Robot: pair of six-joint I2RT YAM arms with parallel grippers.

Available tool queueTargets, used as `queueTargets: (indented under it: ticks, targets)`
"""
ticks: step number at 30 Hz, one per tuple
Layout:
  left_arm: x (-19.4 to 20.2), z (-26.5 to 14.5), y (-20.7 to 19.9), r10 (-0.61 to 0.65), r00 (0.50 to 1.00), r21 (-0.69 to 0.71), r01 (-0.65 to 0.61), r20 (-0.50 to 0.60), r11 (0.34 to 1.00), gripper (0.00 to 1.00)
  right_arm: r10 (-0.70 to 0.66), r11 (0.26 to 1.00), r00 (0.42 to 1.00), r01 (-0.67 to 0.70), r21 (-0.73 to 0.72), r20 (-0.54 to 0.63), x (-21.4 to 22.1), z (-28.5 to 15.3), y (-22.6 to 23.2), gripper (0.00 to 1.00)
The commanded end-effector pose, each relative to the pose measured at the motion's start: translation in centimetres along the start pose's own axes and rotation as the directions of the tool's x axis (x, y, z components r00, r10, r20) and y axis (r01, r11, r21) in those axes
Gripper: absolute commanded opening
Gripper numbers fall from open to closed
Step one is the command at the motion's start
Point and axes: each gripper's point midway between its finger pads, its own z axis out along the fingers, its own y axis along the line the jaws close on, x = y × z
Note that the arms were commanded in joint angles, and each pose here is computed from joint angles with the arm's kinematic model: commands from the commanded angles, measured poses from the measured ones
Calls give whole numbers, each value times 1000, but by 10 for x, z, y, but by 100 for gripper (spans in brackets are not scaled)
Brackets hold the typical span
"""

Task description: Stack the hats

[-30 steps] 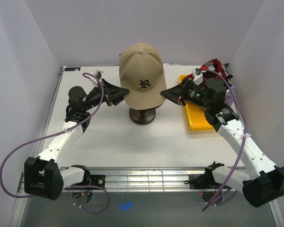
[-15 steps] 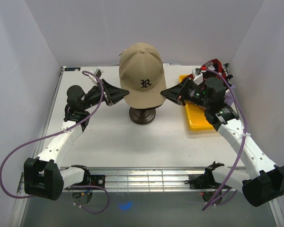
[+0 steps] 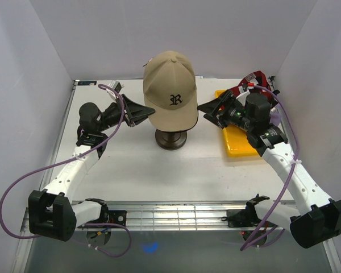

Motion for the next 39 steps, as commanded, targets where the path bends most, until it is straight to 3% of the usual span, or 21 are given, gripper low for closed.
queueTargets:
  ticks: [1, 5, 13, 32, 39]
  targets:
    - [6, -3, -15, 46, 999, 20, -45, -28, 999, 0, -59, 996, 996, 63, -57, 69, -16, -9, 25, 68]
    - [6, -3, -9, 40, 999, 3, -40, -23, 999, 0, -38, 997, 997, 43, -69, 72, -17, -5, 24, 67]
    - [4, -4, -1, 45, 999, -25, -45, -11, 999, 0, -8, 998, 993, 16, -68, 116, -24, -3, 24, 52]
    - [-1, -2, 13, 52, 999, -83, -51, 13, 995, 0, 22, 999, 998, -19, -49, 67, -12, 22, 12, 33]
    - [-5, 0, 17, 54, 998, -96, -51, 26, 994, 0, 20, 998, 998, -17, -53, 54, 1, 24, 14, 21]
